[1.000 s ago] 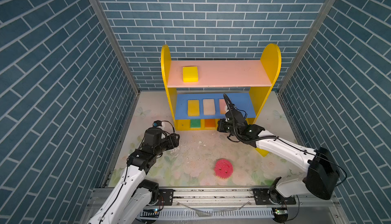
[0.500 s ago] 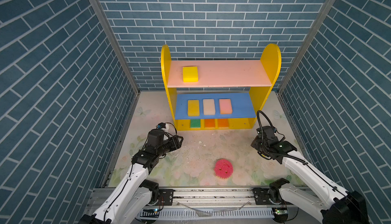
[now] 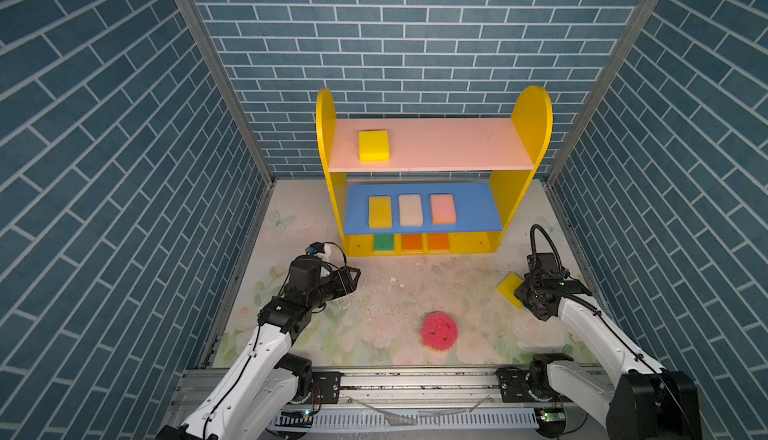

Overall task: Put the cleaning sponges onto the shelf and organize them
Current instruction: 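Grasp the bright yellow sponge with the right gripper and lift it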

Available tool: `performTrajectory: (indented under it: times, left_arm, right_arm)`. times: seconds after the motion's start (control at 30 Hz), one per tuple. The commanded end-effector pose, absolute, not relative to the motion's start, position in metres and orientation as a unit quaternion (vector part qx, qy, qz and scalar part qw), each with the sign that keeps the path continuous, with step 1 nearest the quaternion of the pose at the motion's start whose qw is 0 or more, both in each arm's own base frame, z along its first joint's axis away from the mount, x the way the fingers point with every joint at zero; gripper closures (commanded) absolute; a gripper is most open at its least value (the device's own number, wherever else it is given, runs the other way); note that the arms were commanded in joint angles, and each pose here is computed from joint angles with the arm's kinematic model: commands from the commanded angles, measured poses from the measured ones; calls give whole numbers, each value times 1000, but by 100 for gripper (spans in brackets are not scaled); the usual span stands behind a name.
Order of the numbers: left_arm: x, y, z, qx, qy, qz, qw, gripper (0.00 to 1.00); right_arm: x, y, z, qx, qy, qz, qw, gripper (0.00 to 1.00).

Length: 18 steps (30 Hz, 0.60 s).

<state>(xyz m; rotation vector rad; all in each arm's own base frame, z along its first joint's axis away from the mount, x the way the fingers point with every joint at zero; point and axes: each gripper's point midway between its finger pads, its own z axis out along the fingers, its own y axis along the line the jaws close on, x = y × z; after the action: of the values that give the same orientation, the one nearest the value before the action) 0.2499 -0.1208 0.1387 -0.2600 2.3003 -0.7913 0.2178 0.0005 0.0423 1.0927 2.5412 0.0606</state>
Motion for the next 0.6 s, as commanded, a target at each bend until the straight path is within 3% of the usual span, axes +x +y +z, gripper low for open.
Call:
performTrajectory:
  times: [0.0, 0.17, 0.37, 0.57]
  left_arm:
    - [250, -119, 134, -106, 885, -300, 339, 30]
    - [254, -120, 135, -108, 885, -300, 339, 30]
    - [258, -120, 134, -107, 889, -294, 336, 30]
    - [259, -121, 134, -107, 890, -293, 332, 30]
  right_arm:
    - [231, 20, 28, 373, 906, 76, 183, 63]
    - [236, 52, 18, 328, 921, 97, 184, 81]
    - [235, 96, 30, 239, 944, 98, 205, 93]
    - [226, 138, 50, 152, 955, 104, 233, 98]
